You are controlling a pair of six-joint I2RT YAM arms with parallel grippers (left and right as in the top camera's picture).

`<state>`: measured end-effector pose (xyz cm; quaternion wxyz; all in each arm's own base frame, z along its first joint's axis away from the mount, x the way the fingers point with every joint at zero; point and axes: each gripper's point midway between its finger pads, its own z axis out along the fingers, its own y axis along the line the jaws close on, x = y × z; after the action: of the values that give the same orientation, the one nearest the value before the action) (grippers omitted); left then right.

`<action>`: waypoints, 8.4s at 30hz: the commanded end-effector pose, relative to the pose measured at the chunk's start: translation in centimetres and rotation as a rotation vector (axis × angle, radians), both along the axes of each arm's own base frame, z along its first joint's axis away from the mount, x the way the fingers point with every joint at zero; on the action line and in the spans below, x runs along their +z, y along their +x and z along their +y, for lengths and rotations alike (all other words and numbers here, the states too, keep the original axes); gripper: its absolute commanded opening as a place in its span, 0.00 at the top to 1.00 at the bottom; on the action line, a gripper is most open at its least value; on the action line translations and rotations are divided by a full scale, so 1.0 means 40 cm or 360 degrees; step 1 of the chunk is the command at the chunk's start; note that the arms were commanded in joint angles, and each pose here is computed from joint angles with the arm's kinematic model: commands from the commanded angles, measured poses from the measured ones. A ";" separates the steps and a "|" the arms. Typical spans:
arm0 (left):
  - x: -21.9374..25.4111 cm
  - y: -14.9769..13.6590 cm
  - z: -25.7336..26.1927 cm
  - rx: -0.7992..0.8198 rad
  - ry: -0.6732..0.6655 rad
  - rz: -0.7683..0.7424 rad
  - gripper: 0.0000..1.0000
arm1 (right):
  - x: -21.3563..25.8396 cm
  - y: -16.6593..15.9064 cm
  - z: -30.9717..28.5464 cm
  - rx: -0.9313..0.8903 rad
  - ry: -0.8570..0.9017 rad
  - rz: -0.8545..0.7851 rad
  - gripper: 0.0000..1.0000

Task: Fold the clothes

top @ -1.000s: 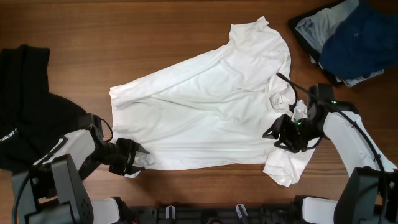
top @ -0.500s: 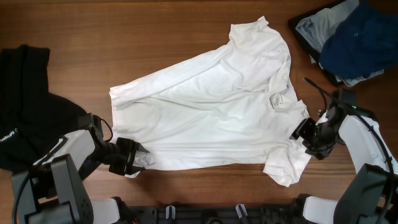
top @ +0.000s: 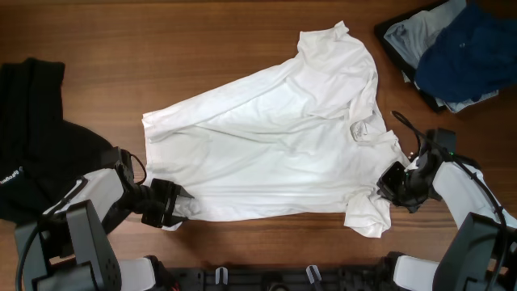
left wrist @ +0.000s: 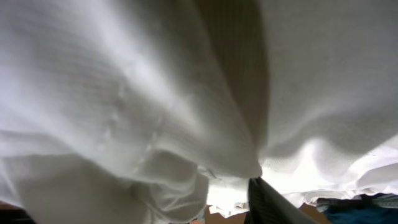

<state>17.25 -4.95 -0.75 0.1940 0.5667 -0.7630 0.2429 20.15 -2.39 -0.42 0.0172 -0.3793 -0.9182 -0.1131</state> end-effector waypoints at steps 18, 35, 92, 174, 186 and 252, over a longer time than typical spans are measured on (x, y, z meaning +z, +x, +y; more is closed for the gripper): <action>0.102 0.026 0.019 -0.0226 0.0418 -0.0396 0.96 | 0.163 0.197 -0.061 -0.0006 -0.0109 -0.0365 0.96; 0.207 0.075 0.060 -0.0159 0.0620 -0.0641 0.96 | 0.254 0.296 0.090 0.0511 -0.0409 -0.0534 0.96; 0.184 0.417 0.126 -0.0018 0.0790 -0.1167 0.61 | 0.397 0.790 0.312 0.1207 -0.0502 -0.1313 0.26; -0.015 0.476 0.134 -0.0249 0.0877 -0.0705 0.93 | -0.043 1.071 0.263 0.1250 -0.0688 -0.1060 0.19; 0.012 0.521 0.138 -0.0196 0.0891 -0.0791 0.96 | 0.081 1.108 0.253 0.1216 -0.0765 -0.1134 0.96; 0.029 0.523 0.096 -0.0209 0.0738 -0.0835 0.96 | 0.216 0.609 0.182 0.1093 -0.0340 -0.0136 0.96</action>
<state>37.57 -0.79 0.07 -0.1248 0.4621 -0.8597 0.1783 41.26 5.09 3.87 0.0562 -0.0441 -0.9972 -0.0234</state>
